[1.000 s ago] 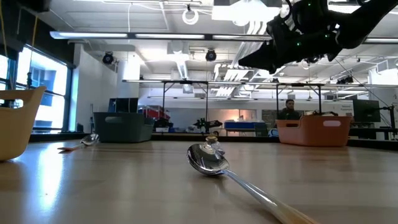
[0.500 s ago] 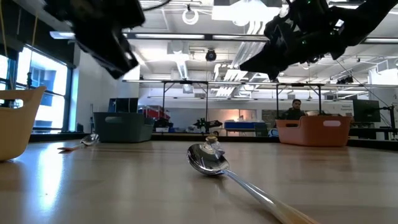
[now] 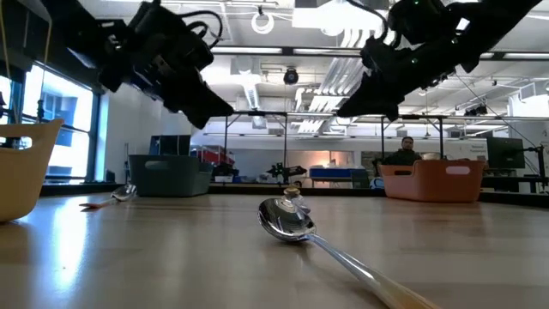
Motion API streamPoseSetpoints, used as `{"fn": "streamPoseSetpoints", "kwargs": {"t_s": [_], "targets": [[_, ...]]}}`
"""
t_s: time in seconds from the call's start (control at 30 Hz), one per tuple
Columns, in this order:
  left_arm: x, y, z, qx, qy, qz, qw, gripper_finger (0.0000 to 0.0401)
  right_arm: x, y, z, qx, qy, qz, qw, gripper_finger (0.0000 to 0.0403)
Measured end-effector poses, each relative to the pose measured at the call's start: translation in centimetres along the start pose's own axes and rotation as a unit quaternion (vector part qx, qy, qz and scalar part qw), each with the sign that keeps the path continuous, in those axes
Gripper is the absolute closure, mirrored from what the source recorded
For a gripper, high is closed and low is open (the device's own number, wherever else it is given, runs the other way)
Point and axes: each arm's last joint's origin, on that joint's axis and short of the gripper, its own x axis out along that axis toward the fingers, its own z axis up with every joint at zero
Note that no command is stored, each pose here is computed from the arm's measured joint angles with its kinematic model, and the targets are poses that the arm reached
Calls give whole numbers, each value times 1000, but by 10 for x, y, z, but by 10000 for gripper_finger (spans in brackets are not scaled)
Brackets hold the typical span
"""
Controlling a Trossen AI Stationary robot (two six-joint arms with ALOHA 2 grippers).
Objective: Sort silverware by color (type)
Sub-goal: Put the top orange spoon into the orange bin
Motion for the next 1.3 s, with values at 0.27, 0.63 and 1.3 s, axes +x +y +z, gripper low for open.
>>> {"fn": "streamPoseSetpoints", "kwargs": {"t_s": [0.27,0.63,1.3], "targets": [[-15,24,-20,-23,-24,34,999,401,-4,20,8,37,19,-25,999,403],[-28,32,-33,-49,-64,59,995,401,10,44,9,59,24,-64,996,354],[-38,50,-31,-132,-86,129,979,401,50,-45,29,-49,48,-9,998,395]]}}
